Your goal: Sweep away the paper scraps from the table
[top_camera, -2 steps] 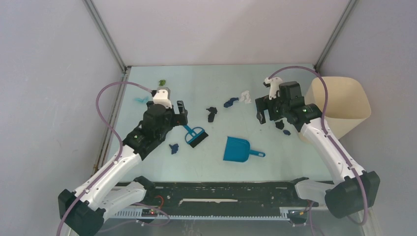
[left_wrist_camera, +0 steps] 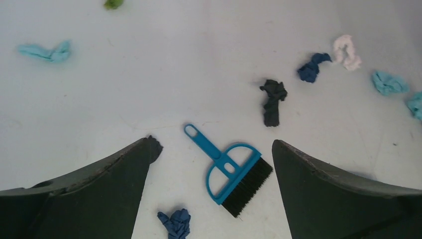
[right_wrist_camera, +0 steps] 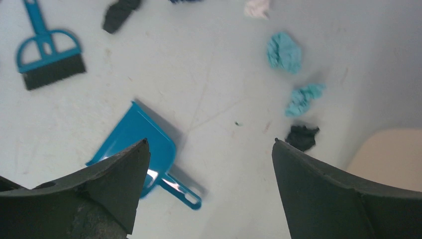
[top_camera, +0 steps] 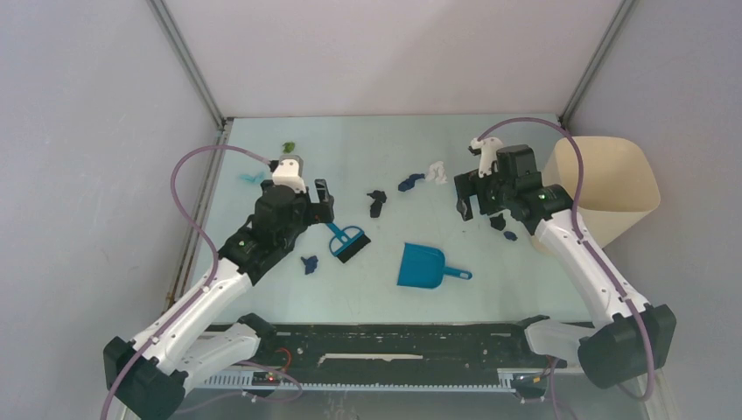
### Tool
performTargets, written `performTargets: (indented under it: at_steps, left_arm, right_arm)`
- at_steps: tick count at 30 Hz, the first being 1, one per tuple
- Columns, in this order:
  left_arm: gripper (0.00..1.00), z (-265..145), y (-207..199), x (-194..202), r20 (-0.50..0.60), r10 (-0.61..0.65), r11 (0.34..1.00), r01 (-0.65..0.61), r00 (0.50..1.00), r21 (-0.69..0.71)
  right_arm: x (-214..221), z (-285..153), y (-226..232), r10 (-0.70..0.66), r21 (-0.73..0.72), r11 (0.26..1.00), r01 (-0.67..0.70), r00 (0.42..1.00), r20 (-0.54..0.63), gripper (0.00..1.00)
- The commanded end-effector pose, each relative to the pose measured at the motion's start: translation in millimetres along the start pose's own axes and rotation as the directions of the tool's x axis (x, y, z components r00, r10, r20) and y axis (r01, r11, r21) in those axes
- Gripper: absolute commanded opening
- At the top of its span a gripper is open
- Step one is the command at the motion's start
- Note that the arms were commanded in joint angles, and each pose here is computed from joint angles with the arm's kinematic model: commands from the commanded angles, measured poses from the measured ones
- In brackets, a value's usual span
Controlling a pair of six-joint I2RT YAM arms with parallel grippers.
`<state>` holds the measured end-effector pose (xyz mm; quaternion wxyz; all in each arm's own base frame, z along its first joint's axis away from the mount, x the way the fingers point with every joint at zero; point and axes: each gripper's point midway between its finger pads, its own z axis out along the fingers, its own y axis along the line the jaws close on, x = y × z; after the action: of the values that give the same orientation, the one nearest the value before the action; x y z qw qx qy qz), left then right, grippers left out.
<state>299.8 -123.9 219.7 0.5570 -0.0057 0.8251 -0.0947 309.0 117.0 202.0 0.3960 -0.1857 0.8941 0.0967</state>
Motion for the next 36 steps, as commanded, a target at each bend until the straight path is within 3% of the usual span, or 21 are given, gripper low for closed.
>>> performTargets:
  at_steps: [1,3,5,7,10,16,22,36]
  left_arm:
    - [1.0,-1,20,-17,0.087,-0.027,0.991,0.038,0.996,-0.126]
    - [1.0,-4,34,-21,0.133,-0.048,0.979,0.073,0.99,-0.189]
    - [1.0,-6,31,-22,0.148,-0.037,0.985,0.061,0.988,-0.16]
    - [0.98,-5,25,-16,0.125,0.008,0.993,0.007,0.992,-0.12]
    - [0.87,1,23,0,0.036,0.069,0.992,-0.064,0.997,-0.11]
    - [0.73,25,12,53,-0.195,-0.054,0.988,0.025,0.979,-0.152]
    - [0.64,49,-2,106,-0.326,-0.118,0.987,0.074,0.938,-0.145]
    - [0.53,67,-10,157,-0.514,0.014,0.991,-0.08,0.857,-0.107]
  right_arm:
    - [-42,2,24,0.003,-0.107,0.994,0.013,0.988,0.153,1.0]
    - [-32,10,32,-0.038,-0.182,0.981,0.06,0.992,0.121,1.0]
    - [-17,17,42,-0.085,-0.275,0.955,0.111,0.991,0.102,1.0]
    - [-6,23,47,-0.095,-0.315,0.941,0.121,0.991,0.097,1.0]
    - [4,22,55,-0.124,-0.366,0.919,0.148,0.988,0.088,0.95]
    - [4,14,56,-0.133,-0.365,0.916,0.167,0.984,0.117,0.93]
    - [13,10,55,-0.151,-0.36,0.913,0.192,0.979,0.139,0.93]
    - [19,10,45,-0.139,-0.364,0.915,0.174,0.983,0.119,0.9]
